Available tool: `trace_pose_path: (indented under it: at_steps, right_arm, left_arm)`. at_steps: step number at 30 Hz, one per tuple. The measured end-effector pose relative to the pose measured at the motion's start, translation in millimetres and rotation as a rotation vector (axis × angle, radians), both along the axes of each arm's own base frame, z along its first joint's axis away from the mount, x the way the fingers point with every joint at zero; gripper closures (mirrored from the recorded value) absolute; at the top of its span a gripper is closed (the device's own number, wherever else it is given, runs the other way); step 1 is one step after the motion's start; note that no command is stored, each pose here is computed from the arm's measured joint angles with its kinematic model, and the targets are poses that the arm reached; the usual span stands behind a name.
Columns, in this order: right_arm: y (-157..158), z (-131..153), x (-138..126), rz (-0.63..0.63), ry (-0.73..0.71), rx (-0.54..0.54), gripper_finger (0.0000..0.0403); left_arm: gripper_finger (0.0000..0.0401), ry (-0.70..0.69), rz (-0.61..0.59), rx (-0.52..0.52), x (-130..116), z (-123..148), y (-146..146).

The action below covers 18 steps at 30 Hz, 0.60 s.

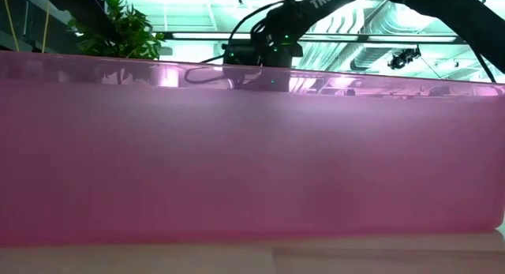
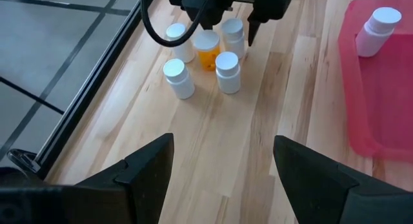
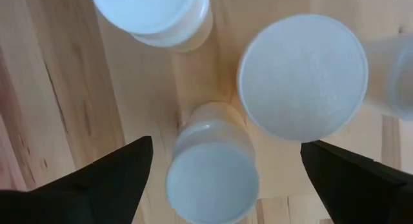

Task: Pick and place pill bottles into a basket
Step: Put the white pill bottle into the red bin

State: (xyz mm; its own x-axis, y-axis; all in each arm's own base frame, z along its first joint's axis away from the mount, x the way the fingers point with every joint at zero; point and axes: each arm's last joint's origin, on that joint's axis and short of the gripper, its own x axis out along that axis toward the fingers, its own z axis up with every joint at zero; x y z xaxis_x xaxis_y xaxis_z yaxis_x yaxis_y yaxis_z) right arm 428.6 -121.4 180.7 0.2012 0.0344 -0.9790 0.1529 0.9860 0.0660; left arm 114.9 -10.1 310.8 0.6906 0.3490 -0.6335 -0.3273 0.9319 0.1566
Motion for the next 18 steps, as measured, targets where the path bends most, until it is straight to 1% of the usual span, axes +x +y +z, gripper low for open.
trace_pose_path:
  at_steps: [9,18]
  right_arm:
    - [0.6,0.1,0.2,0.004,-0.006,0.02,0.0061]
    - [1.1,-0.1,-0.9,0.005,0.004,0.029,0.0111]
  left_arm:
    - [0.0103,0.001,0.002,-0.002,-0.1,-0.1,0.0]
    - [0.0103,0.006,0.006,-0.006,-0.6,-0.6,0.1]
